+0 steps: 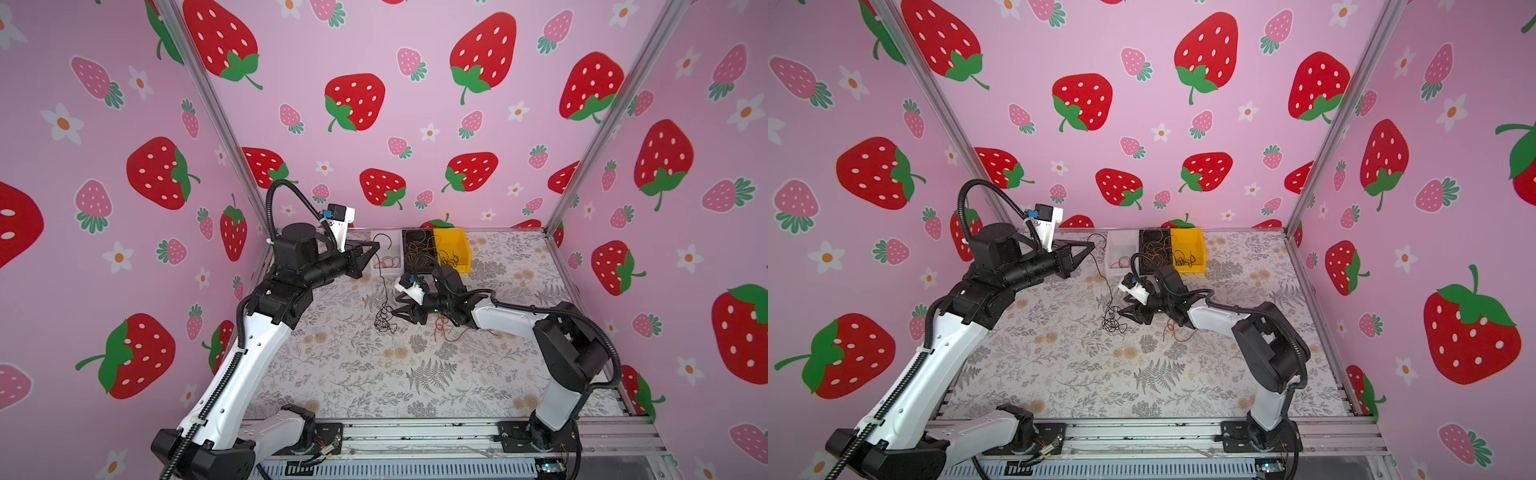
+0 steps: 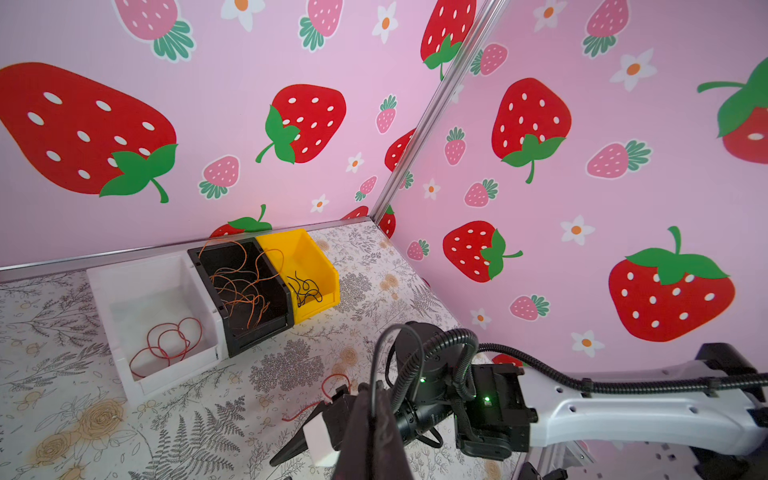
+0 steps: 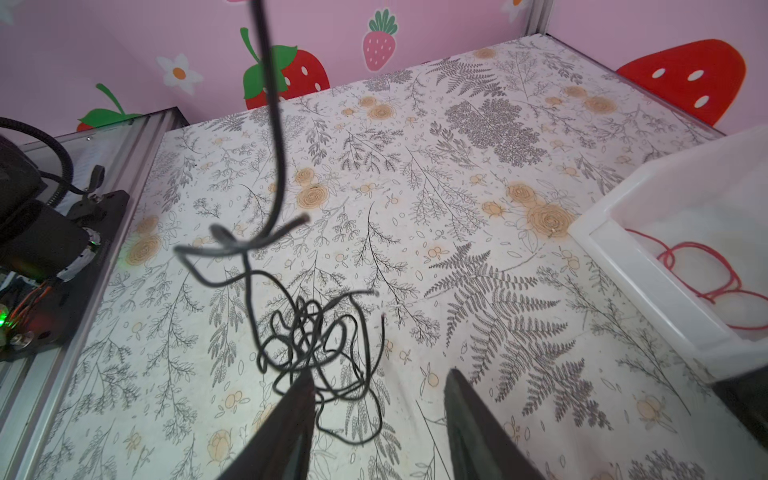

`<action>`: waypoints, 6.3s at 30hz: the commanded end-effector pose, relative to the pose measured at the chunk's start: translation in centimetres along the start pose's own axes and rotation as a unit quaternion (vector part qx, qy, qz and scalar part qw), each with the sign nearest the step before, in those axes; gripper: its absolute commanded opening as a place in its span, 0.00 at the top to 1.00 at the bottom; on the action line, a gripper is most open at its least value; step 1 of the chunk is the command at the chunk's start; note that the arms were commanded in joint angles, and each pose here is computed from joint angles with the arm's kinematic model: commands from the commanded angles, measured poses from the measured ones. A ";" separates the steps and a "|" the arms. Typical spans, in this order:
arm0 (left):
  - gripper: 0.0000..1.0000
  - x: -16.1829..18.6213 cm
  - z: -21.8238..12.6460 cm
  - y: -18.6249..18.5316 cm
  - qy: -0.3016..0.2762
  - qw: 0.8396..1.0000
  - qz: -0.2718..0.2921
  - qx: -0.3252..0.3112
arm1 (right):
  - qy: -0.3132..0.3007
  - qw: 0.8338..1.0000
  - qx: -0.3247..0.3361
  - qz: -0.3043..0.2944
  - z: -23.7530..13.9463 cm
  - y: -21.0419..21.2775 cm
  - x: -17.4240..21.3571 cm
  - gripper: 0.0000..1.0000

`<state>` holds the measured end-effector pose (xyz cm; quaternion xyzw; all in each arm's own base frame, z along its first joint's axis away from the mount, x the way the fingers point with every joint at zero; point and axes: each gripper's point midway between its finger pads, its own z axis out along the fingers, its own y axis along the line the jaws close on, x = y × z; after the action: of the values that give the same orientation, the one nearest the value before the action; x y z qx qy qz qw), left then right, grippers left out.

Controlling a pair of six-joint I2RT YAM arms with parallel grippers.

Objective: Untangle the cables

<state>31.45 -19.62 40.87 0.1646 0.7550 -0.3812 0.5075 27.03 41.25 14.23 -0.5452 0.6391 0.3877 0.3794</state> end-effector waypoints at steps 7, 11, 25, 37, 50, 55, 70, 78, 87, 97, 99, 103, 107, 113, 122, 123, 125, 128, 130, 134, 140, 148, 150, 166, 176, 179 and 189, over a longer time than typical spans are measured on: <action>1.00 -4.1 -0.8 -2.0 -0.055 0.997 0.044 0.012 | -0.006 0.999 -0.035 0.011 1.4 0.4 -0.7 0.75; 1.00 -4.9 -1.6 -2.0 -0.068 0.996 0.061 -0.007 | -0.016 0.999 -0.014 0.026 0.5 -0.7 -0.8 0.99; 1.00 -7.9 -6.7 3.9 -0.117 0.983 0.033 -0.136 | -0.050 0.986 0.114 0.111 -8.8 -7.2 1.4 1.00; 1.00 -8.7 -9.8 8.3 -0.140 0.970 0.000 -0.200 | -0.045 0.982 0.142 0.113 -11.6 -8.6 1.9 1.00; 1.00 -3.3 -6.0 8.7 -0.083 0.988 -0.050 -0.122 | 0.042 0.987 0.119 0.102 -6.8 -6.0 4.9 0.89; 1.00 -1.6 -6.7 9.5 -0.065 0.984 -0.044 -0.157 | 0.048 0.986 0.106 0.118 -4.5 -7.1 4.6 0.79; 1.00 0.1 -7.2 12.1 -0.058 0.974 -0.048 -0.215 | 0.112 0.993 0.034 -0.026 -0.7 -2.7 4.5 0.50; 1.00 -0.7 -6.6 10.5 -0.070 0.982 -0.045 -0.168 | 0.111 0.979 0.005 -0.170 4.9 -0.2 4.9 0.44; 1.00 -0.5 -6.5 9.4 -0.069 0.986 -0.042 -0.148 | 0.137 0.981 0.029 -0.138 8.6 -3.1 6.0 0.42; 1.00 -0.5 -6.4 9.4 -0.069 0.986 -0.039 -0.148 | 0.128 0.984 -0.001 -0.125 10.6 -3.0 6.6 0.45; 1.00 -0.4 -6.5 9.3 -0.068 0.986 -0.039 -0.149 | 0.126 0.984 -0.001 -0.124 11.0 -3.2 6.6 0.46; 1.00 -0.3 -6.8 9.3 -0.070 0.985 -0.038 -0.155 | 0.135 0.985 0.002 -0.109 11.9 -3.9 6.7 0.48; 1.00 0.0 -6.7 9.5 -0.068 0.984 -0.040 -0.157 | 0.135 0.985 -0.002 -0.106 12.2 -4.0 6.7 0.57; 1.00 0.2 -6.8 9.7 -0.066 0.984 -0.037 -0.163 | 0.130 0.985 -0.008 -0.111 11.9 -3.6 6.4 0.84; 1.00 0.0 -9.0 12.2 -0.077 0.961 -0.028 -0.263 | 0.090 0.991 0.078 -0.056 6.4 -6.2 2.4 1.00; 1.00 0.0 -9.8 13.3 -0.077 0.950 -0.032 -0.302 | 0.090 0.989 0.101 -0.051 4.8 -7.1 2.2 1.00; 1.00 0.0 -11.5 15.4 -0.070 0.927 -0.046 -0.366 | 0.094 0.985 0.135 -0.043 1.8 -8.4 2.1 1.00; 1.00 -0.5 -12.9 16.8 -0.081 0.913 -0.061 -0.395 | 0.095 0.977 0.188 -0.030 -3.4 -10.3 2.1 1.00; 1.00 -1.1 -13.4 17.3 -0.088 0.908 -0.060 -0.405 | 0.090 0.970 0.224 -0.020 -6.9 -11.5 2.1 1.00; 1.00 -1.8 -13.4 18.2 -0.093 0.906 -0.059 -0.409 | 0.083 0.953 0.292 0.001 -12.5 -13.7 2.3 1.00; 1.00 -2.5 -13.4 19.9 -0.092 0.901 -0.061 -0.419 | 0.069 0.926 0.369 0.048 -19.4 -16.8 3.2 1.00; 1.00 -2.3 -14.0 21.5 -0.079 0.893 -0.059 -0.439 | 0.070 0.900 0.420 0.096 -24.4 -19.0 5.4 1.00; 1.00 -2.1 -14.2 21.8 -0.078 0.891 -0.063 -0.442 | 0.071 0.894 0.429 0.106 -25.4 -19.3 6.0 1.00; 1.00 -0.3 -15.4 24.2 -0.055 0.879 -0.082 -0.467 | 0.093 0.843 0.504 0.164 -32.7 -20.9 9.8 1.00; 1.00 0.0 -15.7 24.8 -0.047 0.876 -0.084 -0.473 | 0.113 0.820 0.522 0.208 -35.2 -21.0 14.0 1.00; 1.00 -0.1 -15.2 24.4 -0.050 0.884 -0.089 -0.456 | 0.113 0.823 0.514 0.213 -34.9 -20.9 14.6 1.00; 1.00 -2.2 -12.3 21.2 -0.069 0.929 -0.100 -0.350 | 0.092 0.850 0.475 0.208 -33.3 -20.2 13.3 1.00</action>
<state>37.66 5.38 33.10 -0.1551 0.8373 -0.1094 0.5127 44.07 2.30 14.50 -0.1766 0.8748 0.0239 0.4506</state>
